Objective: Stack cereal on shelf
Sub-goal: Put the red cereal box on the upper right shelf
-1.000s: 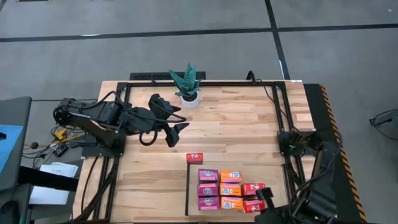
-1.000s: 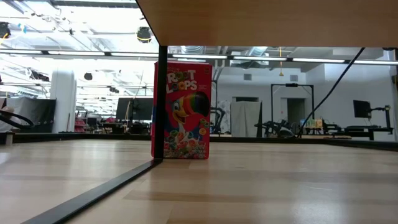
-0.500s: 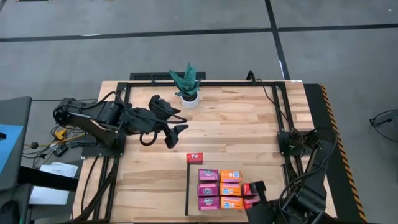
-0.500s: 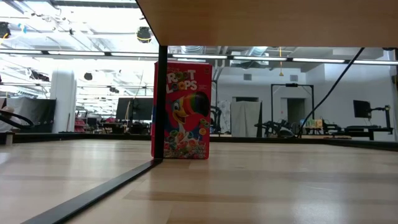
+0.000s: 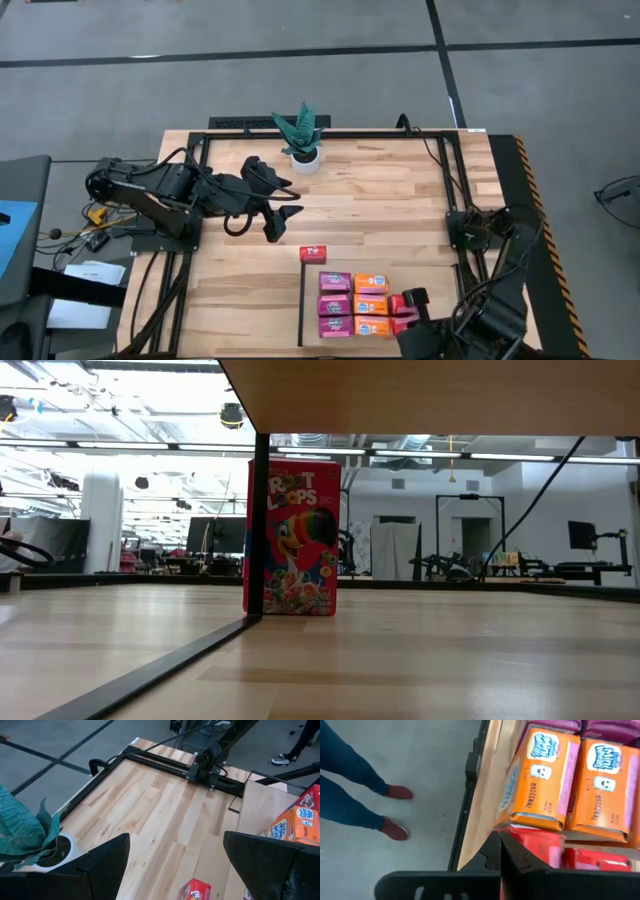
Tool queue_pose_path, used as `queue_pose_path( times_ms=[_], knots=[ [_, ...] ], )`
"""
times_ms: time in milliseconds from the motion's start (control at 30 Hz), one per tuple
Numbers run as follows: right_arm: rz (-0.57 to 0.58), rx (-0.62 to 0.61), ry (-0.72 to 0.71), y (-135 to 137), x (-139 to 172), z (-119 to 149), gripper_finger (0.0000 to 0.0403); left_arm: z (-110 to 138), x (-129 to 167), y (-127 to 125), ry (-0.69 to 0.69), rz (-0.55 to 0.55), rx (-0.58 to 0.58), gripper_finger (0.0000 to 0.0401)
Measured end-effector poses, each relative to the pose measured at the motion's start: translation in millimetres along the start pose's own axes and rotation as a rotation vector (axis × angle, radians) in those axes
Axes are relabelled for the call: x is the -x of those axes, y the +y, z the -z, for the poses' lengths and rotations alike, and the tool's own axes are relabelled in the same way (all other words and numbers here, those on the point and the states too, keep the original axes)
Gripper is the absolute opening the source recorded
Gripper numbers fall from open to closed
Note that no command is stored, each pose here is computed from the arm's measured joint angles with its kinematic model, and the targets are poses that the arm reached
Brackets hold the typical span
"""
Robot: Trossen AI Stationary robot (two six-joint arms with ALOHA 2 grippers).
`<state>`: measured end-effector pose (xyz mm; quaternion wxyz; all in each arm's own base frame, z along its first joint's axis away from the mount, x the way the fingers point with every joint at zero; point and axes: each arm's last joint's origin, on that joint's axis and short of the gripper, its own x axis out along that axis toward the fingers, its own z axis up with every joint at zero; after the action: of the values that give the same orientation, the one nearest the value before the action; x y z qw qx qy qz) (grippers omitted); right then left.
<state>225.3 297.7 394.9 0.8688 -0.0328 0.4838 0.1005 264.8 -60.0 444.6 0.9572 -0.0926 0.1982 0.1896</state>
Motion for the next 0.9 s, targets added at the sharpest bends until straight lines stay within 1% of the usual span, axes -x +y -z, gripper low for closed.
queue_pose_path(
  times_ms=[167, 267, 367, 467, 533, 600, 667, 733, 833, 900],
  knots=[
    [-0.026, -0.006, -0.035, 0, 18, -1, 0.0013, 0, 0, 0, 0.000, 0.000, 0.016, 0.0313],
    [-0.015, 0.026, -0.088, -3, 32, -5, 0.0012, 0, 0, 0, -0.001, 0.000, 0.019, 0.0313],
    [0.038, 0.074, -0.138, -18, 46, -5, 0.0012, -1, 0, 0, -0.006, 0.002, 0.028, 0.0313],
    [0.118, 0.085, -0.196, -48, 65, -11, 0.0021, -3, 3, 4, -0.017, 0.000, 0.036, 0.0313],
    [0.173, 0.040, -0.212, -74, 78, -14, 0.0039, -6, 6, 8, -0.028, -0.003, 0.043, 0.0313],
    [0.198, -0.001, -0.201, -102, 89, -16, 0.0063, -7, 9, 10, -0.034, -0.005, 0.050, 0.0313],
    [0.203, -0.001, -0.215, -125, 100, -18, 0.0093, -7, 11, 11, -0.037, -0.004, 0.055, 0.0313],
    [0.234, 0.000, -0.234, -144, 109, -19, 0.0126, -7, 13, 12, -0.034, -0.002, 0.053, 0.0313],
    [0.308, 0.025, -0.209, -172, 109, -25, 0.0180, -6, 15, 15, -0.020, -0.013, 0.044, 0.0313],
    [0.330, 0.038, -0.180, -187, 99, -33, 0.0212, -5, 16, 16, -0.013, -0.023, 0.041, 0.0313]
  ],
)
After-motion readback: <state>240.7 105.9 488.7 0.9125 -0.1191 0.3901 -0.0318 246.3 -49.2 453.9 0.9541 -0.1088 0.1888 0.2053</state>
